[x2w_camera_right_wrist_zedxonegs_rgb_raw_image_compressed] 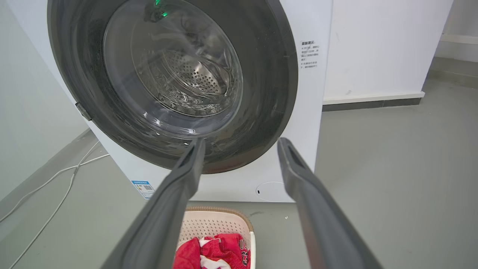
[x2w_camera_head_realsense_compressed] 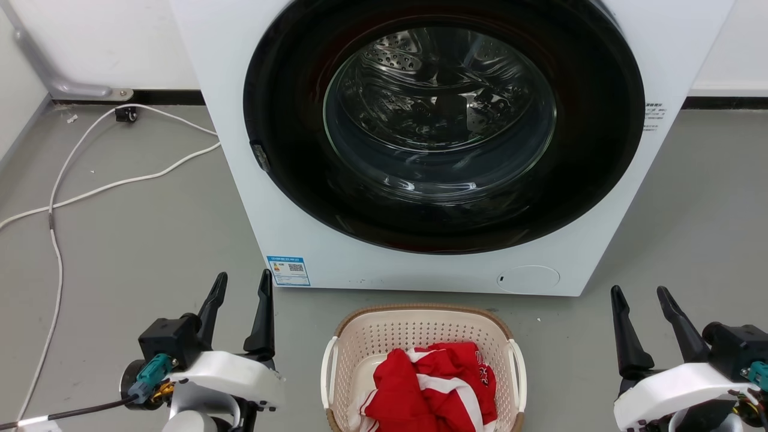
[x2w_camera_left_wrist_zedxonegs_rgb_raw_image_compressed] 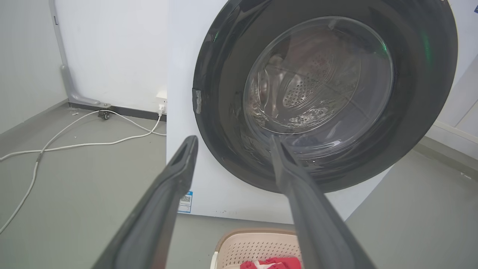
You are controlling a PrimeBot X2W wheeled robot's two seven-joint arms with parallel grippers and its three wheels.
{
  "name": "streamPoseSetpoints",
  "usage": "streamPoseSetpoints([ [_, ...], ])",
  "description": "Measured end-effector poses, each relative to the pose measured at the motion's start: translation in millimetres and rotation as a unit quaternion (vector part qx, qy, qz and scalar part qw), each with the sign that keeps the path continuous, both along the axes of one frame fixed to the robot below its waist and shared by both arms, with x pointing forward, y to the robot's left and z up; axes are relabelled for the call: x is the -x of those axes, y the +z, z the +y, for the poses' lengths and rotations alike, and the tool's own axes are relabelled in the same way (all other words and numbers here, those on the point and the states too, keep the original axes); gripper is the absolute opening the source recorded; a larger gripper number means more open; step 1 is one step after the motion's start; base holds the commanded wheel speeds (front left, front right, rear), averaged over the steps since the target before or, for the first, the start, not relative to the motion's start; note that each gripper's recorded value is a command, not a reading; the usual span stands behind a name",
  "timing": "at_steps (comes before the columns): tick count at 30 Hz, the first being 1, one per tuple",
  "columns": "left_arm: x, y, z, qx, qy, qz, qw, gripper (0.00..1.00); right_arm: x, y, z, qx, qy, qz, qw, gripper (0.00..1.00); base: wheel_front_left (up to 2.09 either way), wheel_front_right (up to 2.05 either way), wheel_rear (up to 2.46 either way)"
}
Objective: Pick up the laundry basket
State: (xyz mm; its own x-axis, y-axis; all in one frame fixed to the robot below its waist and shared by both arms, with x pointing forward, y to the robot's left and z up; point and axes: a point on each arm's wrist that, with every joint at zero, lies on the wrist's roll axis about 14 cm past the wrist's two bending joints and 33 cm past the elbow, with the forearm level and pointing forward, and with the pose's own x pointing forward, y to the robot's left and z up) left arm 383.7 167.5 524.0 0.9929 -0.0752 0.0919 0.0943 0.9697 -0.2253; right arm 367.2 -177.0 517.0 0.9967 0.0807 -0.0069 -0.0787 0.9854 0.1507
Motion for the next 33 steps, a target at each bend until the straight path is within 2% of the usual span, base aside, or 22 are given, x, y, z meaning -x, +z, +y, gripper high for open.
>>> streamPoseSetpoints([
  [24, -0.8, -6.4, -7.5, -0.085, -0.012, -0.008, 0.996, 1.00, 0.3, 10.1, 0.4, 0.088, 0.001, -0.025, 0.996, 1.00, 0.00, 0.00, 0.00],
  [33, -1.5, -2.8, -10.5, -0.108, -0.014, -0.020, 0.994, 1.00, 0.4, 12.5, 0.7, 0.105, 0.002, -0.034, 0.994, 1.00, 0.00, 0.00, 0.00],
])
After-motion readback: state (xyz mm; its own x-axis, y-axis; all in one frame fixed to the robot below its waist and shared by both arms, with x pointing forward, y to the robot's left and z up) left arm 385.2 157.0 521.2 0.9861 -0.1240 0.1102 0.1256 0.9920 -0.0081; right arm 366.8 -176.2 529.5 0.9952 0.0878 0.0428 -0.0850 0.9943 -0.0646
